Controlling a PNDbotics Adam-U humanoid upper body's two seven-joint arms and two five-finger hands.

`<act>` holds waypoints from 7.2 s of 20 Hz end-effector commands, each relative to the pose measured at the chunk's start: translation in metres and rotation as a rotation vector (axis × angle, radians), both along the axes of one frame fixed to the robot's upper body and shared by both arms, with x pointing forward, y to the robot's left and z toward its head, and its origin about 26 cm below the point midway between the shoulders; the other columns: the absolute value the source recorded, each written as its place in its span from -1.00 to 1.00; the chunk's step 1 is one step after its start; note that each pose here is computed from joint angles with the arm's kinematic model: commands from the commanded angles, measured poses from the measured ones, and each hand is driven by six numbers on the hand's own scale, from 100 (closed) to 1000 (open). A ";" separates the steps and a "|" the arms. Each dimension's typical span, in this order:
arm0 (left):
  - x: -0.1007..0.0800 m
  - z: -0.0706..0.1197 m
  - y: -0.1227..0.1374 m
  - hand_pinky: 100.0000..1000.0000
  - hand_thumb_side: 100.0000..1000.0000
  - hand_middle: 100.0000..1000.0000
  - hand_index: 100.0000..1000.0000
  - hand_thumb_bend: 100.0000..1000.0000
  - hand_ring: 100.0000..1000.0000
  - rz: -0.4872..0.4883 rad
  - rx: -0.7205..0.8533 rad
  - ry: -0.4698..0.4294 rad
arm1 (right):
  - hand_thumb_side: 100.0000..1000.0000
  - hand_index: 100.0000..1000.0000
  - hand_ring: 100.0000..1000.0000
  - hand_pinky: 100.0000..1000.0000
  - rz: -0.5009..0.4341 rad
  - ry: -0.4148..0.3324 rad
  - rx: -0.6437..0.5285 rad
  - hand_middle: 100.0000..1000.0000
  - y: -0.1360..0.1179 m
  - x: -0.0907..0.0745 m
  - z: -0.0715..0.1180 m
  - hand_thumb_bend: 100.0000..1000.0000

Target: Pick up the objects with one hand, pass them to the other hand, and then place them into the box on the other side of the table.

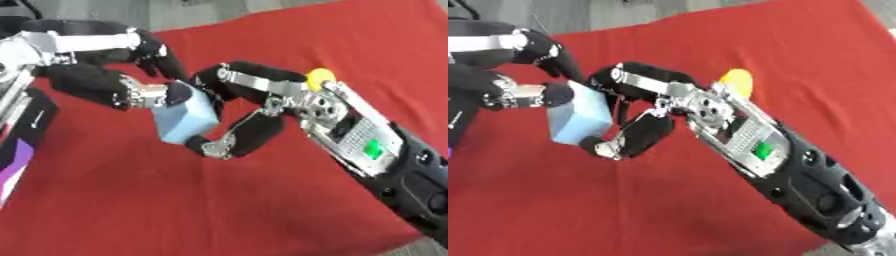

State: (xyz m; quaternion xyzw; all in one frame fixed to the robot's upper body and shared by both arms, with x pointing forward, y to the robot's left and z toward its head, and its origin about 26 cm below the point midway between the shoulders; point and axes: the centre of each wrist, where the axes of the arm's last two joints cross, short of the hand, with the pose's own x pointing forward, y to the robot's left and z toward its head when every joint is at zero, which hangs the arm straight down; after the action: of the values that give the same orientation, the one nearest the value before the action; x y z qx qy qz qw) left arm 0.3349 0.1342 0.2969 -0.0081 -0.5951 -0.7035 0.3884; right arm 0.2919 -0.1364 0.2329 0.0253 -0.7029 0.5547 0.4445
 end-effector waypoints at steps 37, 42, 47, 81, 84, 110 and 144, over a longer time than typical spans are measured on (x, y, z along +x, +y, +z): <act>0.012 0.015 0.019 0.71 0.55 0.47 0.54 0.12 0.66 0.029 0.125 -0.073 | -0.98 0.11 0.09 0.01 -0.044 -0.058 -0.006 -0.23 0.001 -0.001 0.017 -1.00; 0.007 0.040 0.024 0.71 0.35 0.47 0.54 0.08 0.67 0.091 0.155 -0.215 | -1.00 0.11 0.09 0.00 -0.128 -0.123 0.119 -0.24 0.004 -0.002 0.022 -1.00; 0.006 0.050 0.020 0.70 0.25 0.49 0.56 0.10 0.67 0.119 0.180 -0.351 | -1.00 0.11 0.08 -0.01 -0.178 -0.173 0.213 -0.25 0.008 -0.003 0.029 -1.00; -0.003 0.042 -0.032 0.66 -0.19 0.48 0.54 0.13 0.65 0.169 0.060 -0.708 | -1.00 0.11 0.09 0.04 -0.082 -0.345 0.265 -0.23 0.008 0.014 0.031 -1.00; -0.005 0.042 -0.032 0.64 -0.20 0.46 0.52 0.02 0.64 0.192 0.046 -0.708 | -1.00 0.11 0.09 0.04 -0.088 -0.354 0.263 -0.23 0.008 0.015 0.030 -1.00; -0.034 0.052 -0.007 0.62 -0.07 0.42 0.46 -0.45 0.60 0.246 -0.090 -0.651 | -1.00 0.11 0.09 0.06 -0.105 -0.390 0.211 -0.22 0.005 0.023 0.017 -1.00; -0.036 0.053 -0.009 0.66 0.02 0.48 0.54 -0.32 0.65 0.192 -0.017 -0.584 | -1.00 0.12 0.10 0.05 -0.113 -0.394 0.230 -0.22 0.004 0.020 0.024 -1.00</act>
State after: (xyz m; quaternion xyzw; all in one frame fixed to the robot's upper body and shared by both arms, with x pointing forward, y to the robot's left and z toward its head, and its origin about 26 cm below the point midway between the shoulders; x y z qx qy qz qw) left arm 0.3022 0.1215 0.3405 0.2373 -0.6803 -0.6376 0.2727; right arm 0.3145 -0.1316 0.2460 -0.0692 -0.8276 0.4441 0.3362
